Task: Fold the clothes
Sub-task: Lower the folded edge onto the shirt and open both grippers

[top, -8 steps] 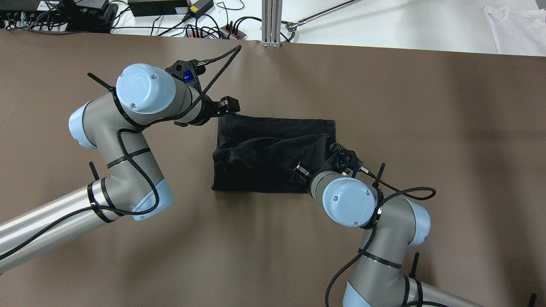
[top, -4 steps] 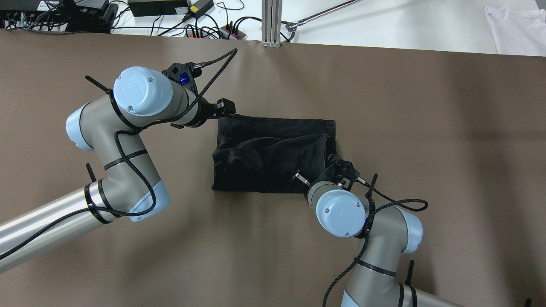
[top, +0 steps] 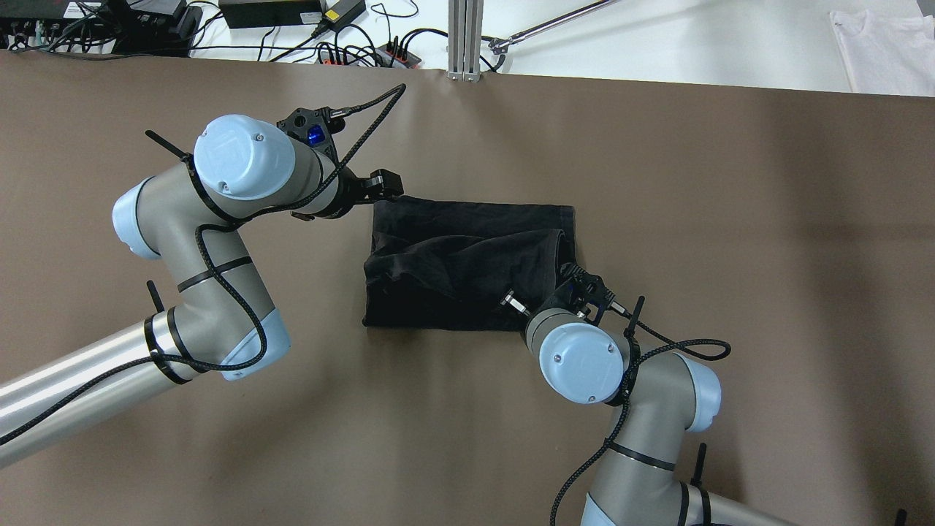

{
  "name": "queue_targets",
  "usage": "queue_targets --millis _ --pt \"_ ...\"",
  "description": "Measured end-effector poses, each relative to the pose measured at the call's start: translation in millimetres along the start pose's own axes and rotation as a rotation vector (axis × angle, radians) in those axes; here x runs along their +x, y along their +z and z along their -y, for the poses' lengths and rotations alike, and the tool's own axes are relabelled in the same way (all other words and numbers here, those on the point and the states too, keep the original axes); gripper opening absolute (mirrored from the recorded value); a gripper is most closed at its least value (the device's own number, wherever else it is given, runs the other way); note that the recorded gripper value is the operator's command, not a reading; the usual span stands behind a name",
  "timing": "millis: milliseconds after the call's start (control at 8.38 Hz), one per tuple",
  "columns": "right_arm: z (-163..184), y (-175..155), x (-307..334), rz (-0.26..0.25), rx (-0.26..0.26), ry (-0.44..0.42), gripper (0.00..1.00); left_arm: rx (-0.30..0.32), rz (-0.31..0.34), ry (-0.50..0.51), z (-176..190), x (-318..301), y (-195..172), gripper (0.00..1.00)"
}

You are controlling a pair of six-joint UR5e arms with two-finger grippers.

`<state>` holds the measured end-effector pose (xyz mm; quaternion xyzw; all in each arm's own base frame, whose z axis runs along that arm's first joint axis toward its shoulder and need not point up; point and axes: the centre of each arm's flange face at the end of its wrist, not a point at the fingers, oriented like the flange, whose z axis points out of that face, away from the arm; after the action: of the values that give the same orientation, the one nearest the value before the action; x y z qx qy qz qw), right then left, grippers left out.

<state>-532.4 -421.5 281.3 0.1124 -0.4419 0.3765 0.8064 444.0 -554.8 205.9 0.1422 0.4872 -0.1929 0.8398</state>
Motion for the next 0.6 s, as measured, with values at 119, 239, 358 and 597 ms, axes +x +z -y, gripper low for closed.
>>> queue_targets --millis 119,239,358,597 --pt "8.4 -1.9 -5.9 0.008 0.008 0.008 0.00 0.000 0.001 0.000 0.0 -0.2 0.4 1.00" --pt "20.3 -4.8 -13.9 0.019 0.021 0.018 0.00 0.000 0.001 0.000 0.1 -0.4 0.6 1.00" --pt "33.3 -8.2 -22.5 0.032 0.035 0.022 0.00 0.001 0.003 -0.001 0.2 -0.7 1.3 1.00" --pt "67.9 -10.2 -35.8 0.044 0.078 0.012 0.00 0.001 0.003 -0.001 0.3 -0.7 1.3 1.00"
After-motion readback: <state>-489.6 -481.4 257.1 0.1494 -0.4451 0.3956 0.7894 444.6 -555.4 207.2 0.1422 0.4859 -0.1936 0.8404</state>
